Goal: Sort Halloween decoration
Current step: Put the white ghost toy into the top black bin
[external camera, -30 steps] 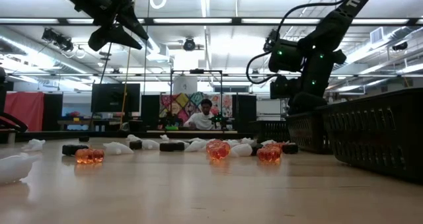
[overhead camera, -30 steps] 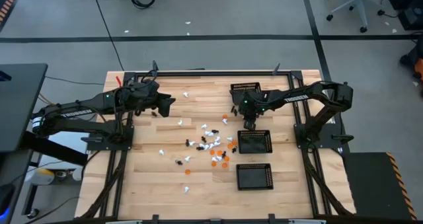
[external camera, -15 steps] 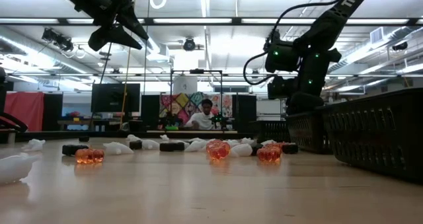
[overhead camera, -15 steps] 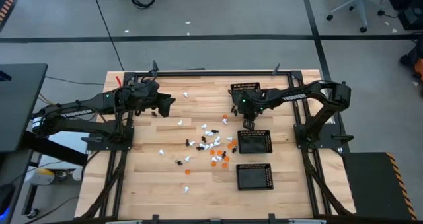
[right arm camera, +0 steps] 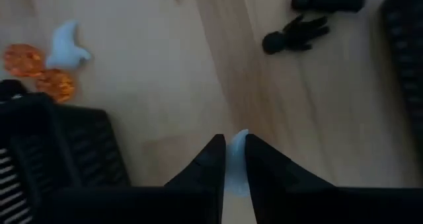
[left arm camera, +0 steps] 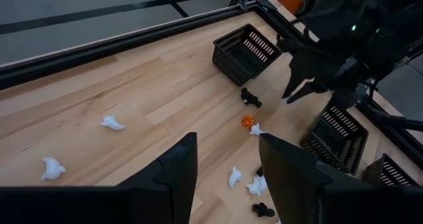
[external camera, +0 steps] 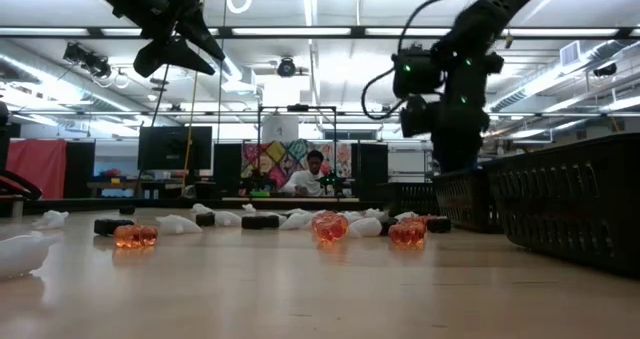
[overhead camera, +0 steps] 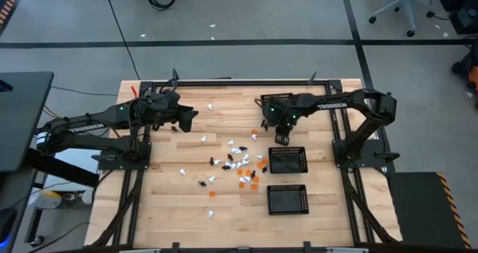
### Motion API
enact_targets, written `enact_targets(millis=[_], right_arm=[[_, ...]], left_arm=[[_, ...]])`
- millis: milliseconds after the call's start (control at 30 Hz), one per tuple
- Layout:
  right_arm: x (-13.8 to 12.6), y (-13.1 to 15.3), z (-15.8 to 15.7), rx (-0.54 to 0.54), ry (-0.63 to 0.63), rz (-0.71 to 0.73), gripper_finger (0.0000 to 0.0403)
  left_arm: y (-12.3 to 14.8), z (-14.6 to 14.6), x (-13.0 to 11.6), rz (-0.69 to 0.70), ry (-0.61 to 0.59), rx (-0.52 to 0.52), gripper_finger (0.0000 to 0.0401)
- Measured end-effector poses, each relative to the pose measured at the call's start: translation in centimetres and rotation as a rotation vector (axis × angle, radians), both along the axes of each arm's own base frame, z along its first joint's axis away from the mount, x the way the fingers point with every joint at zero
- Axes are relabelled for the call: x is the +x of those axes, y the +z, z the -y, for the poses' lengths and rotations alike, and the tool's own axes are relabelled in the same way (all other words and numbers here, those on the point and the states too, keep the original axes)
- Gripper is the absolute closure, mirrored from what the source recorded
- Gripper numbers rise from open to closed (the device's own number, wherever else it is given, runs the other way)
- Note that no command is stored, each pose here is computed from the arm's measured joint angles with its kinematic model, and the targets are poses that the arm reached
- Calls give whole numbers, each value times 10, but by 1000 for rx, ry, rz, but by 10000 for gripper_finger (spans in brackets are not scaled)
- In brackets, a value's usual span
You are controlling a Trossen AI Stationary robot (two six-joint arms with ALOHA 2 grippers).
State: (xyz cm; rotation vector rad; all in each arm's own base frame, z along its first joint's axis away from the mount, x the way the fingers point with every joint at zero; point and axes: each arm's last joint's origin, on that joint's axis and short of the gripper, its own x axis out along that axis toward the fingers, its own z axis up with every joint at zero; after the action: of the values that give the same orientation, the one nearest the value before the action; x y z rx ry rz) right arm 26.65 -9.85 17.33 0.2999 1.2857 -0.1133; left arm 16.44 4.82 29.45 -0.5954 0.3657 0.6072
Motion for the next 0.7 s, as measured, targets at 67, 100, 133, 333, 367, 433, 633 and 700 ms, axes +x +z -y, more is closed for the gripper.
enact_targets(millis=[67,100,133,333,367,433,633,700], right_arm=[[7,15,3,-11,10,19,349],[10,22,4,-18,13,31,349],[12,28,7,-25,15,42,349],[18,57,31,-122,-38,111,349],[17,58,36,-137,-45,116,349],[14,58,45,-166,-60,110,349],[8,45,74,-193,-90,96,349],[8,37,84,-199,-105,85,349]], left_arm=[[0,0,0,0,0,0,229],[0,0,0,0,0,0,229],[0,0,0,0,0,0,229],[0,0,0,0,0,0,229],[0,0,0,0,0,0,229],[0,0,0,0,0,0,229],[0,0,0,0,0,0,229],[0,0,0,1,2,-3,229]])
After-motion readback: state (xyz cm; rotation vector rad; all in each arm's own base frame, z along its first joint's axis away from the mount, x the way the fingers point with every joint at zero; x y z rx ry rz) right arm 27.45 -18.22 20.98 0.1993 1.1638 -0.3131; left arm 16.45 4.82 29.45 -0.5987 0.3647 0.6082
